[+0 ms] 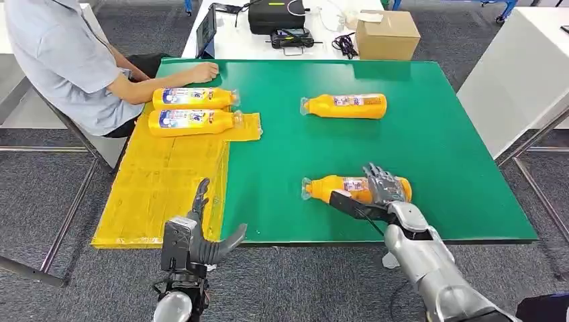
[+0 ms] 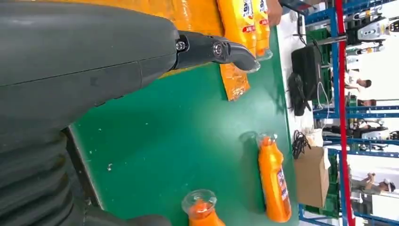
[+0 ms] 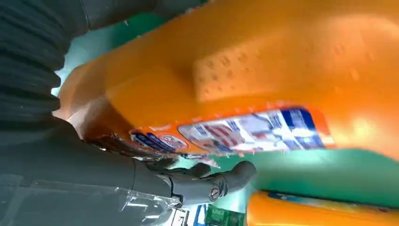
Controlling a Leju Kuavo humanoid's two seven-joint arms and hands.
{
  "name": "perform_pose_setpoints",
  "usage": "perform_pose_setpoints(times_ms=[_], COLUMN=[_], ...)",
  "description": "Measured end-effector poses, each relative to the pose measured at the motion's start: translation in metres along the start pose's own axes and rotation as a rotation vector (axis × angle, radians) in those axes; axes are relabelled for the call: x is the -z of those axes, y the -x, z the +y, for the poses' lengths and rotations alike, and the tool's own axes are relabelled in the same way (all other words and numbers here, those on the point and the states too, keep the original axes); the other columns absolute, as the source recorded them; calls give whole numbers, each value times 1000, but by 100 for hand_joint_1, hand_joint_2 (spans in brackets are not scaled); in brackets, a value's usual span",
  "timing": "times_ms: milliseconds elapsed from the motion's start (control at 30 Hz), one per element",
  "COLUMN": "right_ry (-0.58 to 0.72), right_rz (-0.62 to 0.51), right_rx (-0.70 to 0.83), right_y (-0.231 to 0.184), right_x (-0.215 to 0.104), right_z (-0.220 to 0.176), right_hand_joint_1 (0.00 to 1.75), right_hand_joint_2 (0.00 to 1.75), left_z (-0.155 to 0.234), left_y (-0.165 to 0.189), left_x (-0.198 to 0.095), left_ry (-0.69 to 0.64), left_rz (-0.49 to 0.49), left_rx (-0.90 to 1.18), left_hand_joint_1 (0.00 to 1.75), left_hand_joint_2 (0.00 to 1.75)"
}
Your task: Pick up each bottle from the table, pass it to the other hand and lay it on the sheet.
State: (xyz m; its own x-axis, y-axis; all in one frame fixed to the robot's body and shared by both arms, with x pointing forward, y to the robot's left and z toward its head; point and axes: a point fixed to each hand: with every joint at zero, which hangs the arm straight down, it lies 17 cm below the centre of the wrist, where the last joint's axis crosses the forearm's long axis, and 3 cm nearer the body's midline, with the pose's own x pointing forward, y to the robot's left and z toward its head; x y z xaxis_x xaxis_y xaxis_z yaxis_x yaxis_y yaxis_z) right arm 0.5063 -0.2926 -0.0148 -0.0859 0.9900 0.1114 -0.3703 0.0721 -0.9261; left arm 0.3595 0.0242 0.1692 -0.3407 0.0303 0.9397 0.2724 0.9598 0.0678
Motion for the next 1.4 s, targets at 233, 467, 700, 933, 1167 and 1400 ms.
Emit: perform_pose_setpoints(times_ms=[233,467,700,933,1167,1400], right_ry=[-41,-34,20,39,57,114], right_rz=[-77,-143,-227,-248,-296,-470], right_rx=[78,244,447,492,567,837], right_y=[3,5,-5,-12,-22,-92], right_x=[-4,-9,-17,-22,-27,-49], right_z=[2,-4,-18,-19,-23,-46], right_hand_joint_1=[175,175,175,175,175,175], right_hand_joint_2=[175,175,175,175,175,175], left_z=[-2,-4,0,0,4,-2], left_y=[2,2,-1,-3,-1,20], left_x=[0,4,7,8,10,5], left_ry=[9,22,-1,-10,-43,-65], left_rz=[0,-15,-23,-27,-3,158], left_rx=[3,-1,-66,-92,-174,-540], left_hand_joint_1=[0,0,0,0,0,0], left_hand_joint_2=[175,175,175,175,175,175])
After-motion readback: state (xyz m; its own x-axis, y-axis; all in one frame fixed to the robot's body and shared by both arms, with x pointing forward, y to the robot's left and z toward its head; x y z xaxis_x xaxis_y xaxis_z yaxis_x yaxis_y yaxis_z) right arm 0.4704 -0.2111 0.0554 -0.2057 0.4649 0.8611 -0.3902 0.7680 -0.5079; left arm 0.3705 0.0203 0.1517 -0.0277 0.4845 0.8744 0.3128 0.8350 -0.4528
